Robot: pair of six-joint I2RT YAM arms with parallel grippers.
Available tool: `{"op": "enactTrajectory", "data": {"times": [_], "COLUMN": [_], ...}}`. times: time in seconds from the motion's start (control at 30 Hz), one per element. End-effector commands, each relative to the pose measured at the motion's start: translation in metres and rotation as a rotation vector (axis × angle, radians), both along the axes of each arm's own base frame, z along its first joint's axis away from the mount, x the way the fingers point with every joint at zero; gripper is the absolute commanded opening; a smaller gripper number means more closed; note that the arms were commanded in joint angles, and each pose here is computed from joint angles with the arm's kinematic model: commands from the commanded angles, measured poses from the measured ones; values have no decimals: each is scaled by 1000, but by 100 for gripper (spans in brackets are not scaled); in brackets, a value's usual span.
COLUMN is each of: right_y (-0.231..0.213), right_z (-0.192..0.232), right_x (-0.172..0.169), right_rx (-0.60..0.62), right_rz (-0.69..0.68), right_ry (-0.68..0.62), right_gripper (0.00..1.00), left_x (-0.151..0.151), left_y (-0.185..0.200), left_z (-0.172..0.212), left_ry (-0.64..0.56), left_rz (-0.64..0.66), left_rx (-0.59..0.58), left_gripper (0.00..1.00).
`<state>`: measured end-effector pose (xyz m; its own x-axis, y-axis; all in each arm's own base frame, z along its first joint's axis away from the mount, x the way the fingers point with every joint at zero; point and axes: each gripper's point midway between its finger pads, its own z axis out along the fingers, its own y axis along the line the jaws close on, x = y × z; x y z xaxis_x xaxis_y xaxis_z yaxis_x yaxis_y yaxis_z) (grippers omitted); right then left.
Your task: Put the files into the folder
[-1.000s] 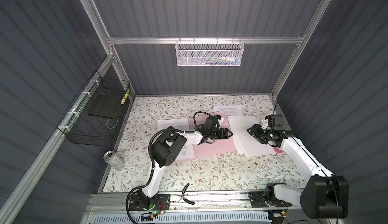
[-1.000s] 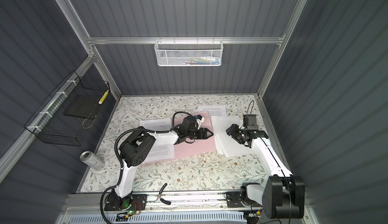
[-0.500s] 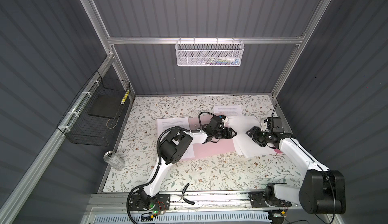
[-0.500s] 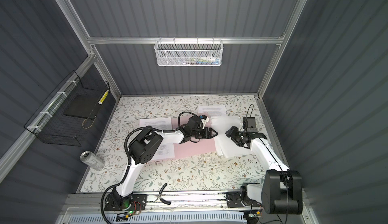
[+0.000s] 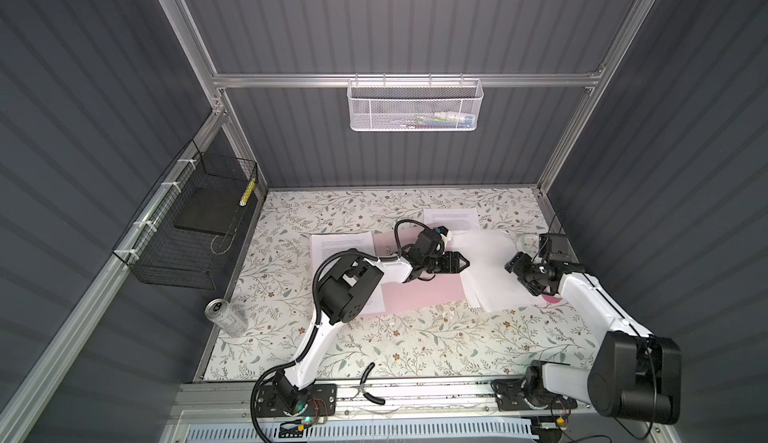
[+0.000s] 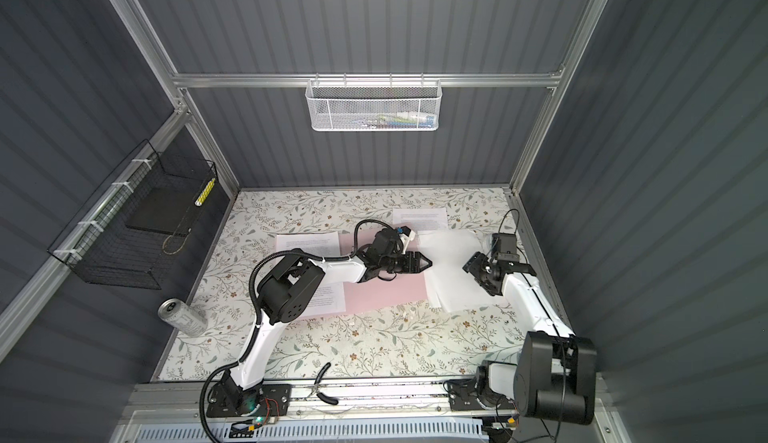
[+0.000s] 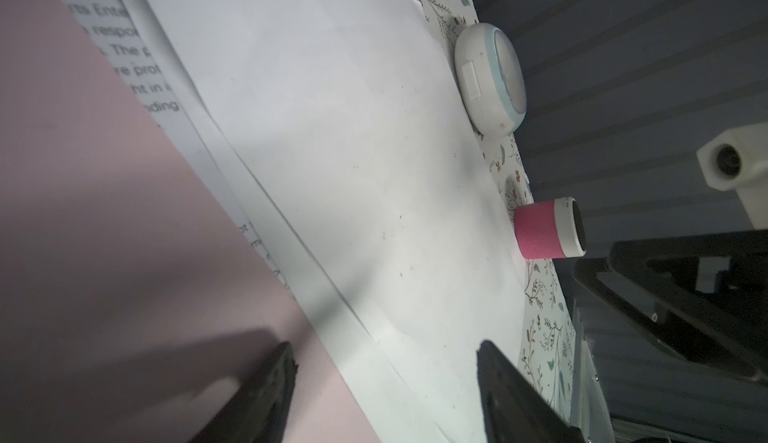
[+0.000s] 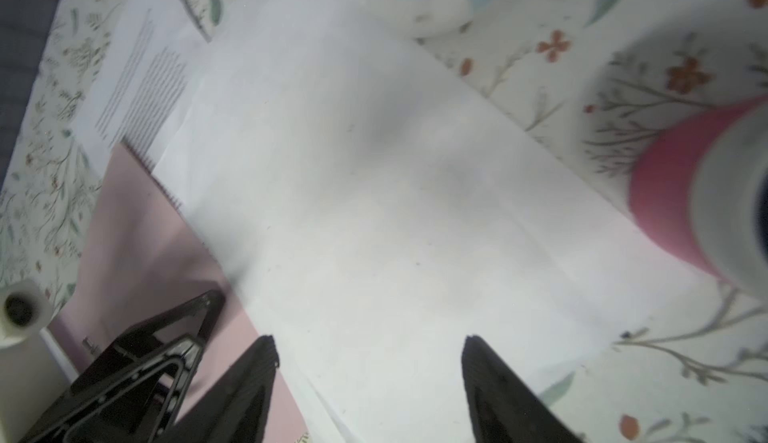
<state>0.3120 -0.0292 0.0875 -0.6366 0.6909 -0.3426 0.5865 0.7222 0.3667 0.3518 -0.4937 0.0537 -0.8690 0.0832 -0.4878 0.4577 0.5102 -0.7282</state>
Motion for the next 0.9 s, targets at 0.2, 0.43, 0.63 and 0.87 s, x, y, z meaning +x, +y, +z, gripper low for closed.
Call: {"op": "enactTrajectory", "data": {"times": [0.2, 0.43, 0.63, 0.87], "right_y": [-50, -48, -49, -49], "right_z": [-9, -25, -35, -56], "right_x": [26, 50, 53, 55], "right_rx": [-103, -55, -55, -45], "right_rz": [-67, -53, -47, -25], "right_ry": [74, 84, 117, 174], "right_gripper": [84, 84, 84, 84], "left_x": [3, 14, 19, 23], "left_y": [11, 22, 30, 36], "left_z": [-32, -35, -39, -44], "left_ry": [-1, -18, -12, -44], "left_rz": [4, 25, 34, 31], "left_rx": [125, 162, 177, 242], "left_gripper": [70, 70, 71, 71]}}
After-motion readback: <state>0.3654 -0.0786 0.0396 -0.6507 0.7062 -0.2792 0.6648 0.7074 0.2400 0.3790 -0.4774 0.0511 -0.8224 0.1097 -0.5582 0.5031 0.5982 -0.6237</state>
